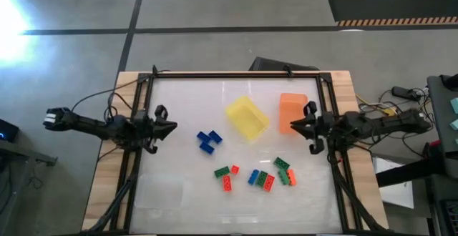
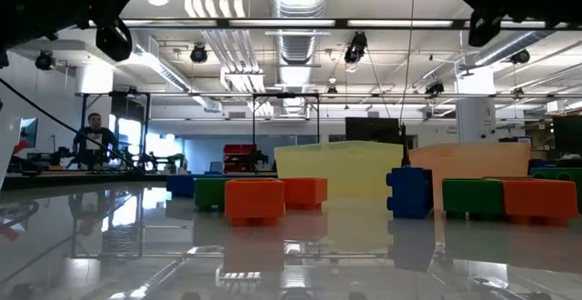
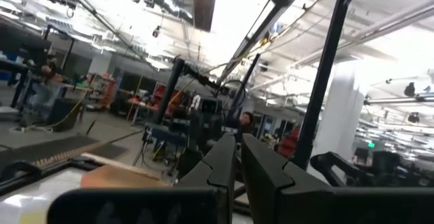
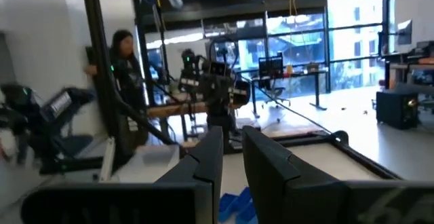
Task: Sort & place blocks by color
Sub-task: Put the blue game piece into the yellow bin
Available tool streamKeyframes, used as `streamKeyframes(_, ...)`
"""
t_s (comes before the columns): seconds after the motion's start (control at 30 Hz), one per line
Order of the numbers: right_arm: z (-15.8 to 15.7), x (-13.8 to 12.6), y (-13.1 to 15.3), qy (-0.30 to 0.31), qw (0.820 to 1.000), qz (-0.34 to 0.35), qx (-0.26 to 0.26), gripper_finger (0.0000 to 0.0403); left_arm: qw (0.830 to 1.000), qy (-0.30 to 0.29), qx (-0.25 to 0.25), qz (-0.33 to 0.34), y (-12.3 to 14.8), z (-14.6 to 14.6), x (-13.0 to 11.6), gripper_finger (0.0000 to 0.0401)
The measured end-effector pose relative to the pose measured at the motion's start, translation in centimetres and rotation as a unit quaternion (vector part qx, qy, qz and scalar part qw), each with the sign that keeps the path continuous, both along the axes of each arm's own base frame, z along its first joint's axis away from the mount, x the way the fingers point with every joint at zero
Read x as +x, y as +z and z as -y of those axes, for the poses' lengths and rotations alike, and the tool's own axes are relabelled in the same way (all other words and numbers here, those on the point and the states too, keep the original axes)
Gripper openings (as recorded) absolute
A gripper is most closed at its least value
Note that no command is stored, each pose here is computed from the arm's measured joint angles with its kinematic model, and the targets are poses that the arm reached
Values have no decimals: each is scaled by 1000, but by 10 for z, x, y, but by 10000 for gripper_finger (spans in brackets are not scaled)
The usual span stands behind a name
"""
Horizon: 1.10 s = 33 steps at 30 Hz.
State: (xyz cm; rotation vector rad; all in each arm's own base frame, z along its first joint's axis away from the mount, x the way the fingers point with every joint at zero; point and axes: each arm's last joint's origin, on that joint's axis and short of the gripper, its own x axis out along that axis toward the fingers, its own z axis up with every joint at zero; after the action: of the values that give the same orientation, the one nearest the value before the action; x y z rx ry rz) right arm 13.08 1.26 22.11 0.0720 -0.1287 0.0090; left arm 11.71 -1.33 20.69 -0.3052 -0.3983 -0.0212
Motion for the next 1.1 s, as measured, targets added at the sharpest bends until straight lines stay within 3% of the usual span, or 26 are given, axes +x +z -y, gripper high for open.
streamKeyframes(0.2, -6, 30, 5, 33, 997, -65, -33, 48, 996, 37, 70, 35, 8, 0, -1, 10)
streamKeyframes(0.4, -17, 57, 20, 57, 989, -114, -73, 48, 996, 41, 71, 41, 9, 0, -1, 10)
streamKeyframes(0.8, -39, 110, 50, 83, 974, -190, -91, 47, 993, 47, 61, 86, 17, -1, -7, 10)
streamKeyframes(1.1, -58, 138, 53, 104, 944, -298, -90, 22, 988, 67, 89, 102, 21, -2, -10, 10)
